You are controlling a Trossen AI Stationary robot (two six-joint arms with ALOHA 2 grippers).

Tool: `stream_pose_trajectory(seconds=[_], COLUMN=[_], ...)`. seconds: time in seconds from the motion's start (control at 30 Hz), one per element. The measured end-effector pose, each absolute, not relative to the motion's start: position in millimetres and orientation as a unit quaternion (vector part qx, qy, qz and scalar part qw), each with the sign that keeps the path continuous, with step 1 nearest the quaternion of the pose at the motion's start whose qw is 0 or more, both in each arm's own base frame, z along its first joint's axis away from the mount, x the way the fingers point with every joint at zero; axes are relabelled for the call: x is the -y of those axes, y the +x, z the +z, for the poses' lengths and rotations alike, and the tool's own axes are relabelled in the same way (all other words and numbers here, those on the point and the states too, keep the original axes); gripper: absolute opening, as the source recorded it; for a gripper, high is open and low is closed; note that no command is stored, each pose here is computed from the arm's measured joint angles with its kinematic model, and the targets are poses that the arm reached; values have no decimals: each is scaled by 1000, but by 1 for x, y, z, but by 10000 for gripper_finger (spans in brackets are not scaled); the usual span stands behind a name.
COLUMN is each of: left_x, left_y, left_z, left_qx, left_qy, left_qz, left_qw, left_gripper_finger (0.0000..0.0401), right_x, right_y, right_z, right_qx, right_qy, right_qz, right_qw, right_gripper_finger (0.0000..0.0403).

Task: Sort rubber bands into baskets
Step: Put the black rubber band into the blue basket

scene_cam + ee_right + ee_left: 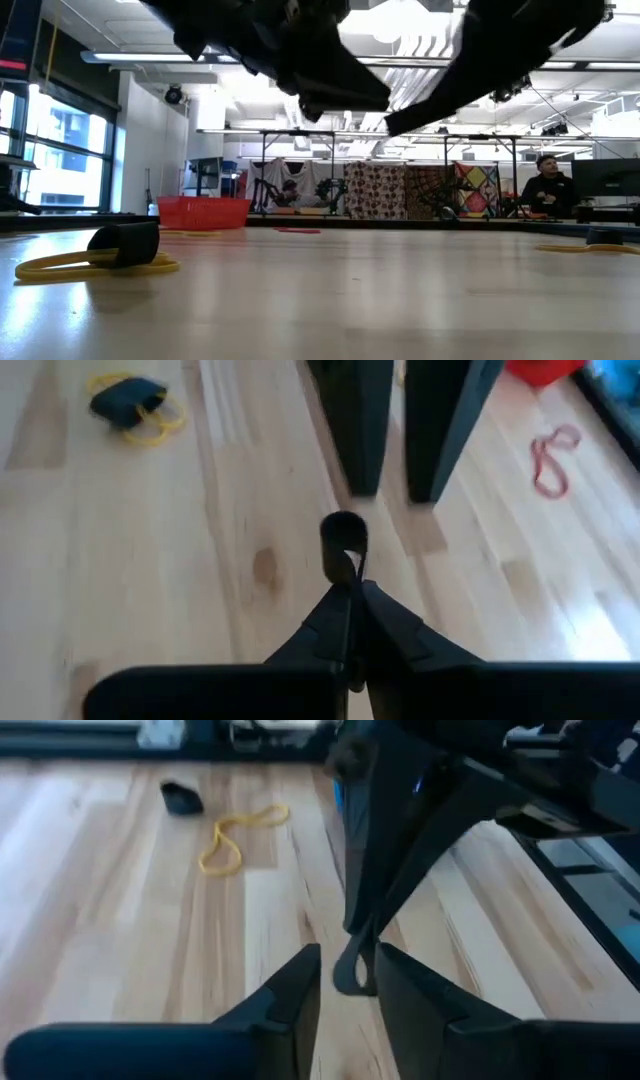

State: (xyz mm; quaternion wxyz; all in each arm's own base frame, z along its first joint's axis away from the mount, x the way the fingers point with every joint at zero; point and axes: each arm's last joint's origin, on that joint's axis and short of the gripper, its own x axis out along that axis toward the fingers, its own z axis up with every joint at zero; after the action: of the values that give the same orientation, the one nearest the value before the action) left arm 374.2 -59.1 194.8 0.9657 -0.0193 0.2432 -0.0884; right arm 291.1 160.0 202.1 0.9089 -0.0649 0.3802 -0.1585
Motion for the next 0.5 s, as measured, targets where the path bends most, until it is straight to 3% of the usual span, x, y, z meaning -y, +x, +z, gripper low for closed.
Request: stream_pose_trajectory(seconds=[0.5], left_x=[65], left_y=[360], left_z=[184], left_qx=[-125], left_qy=[-30], left_qz=[-76], left_qw=[989], left_gripper_finger=[109], right_x=[-180], right_y=[234], right_z=[218], right_qx=[-508], right_qy=[79], right_qz=[-114], right_qw=[850], right_gripper_finger=[1])
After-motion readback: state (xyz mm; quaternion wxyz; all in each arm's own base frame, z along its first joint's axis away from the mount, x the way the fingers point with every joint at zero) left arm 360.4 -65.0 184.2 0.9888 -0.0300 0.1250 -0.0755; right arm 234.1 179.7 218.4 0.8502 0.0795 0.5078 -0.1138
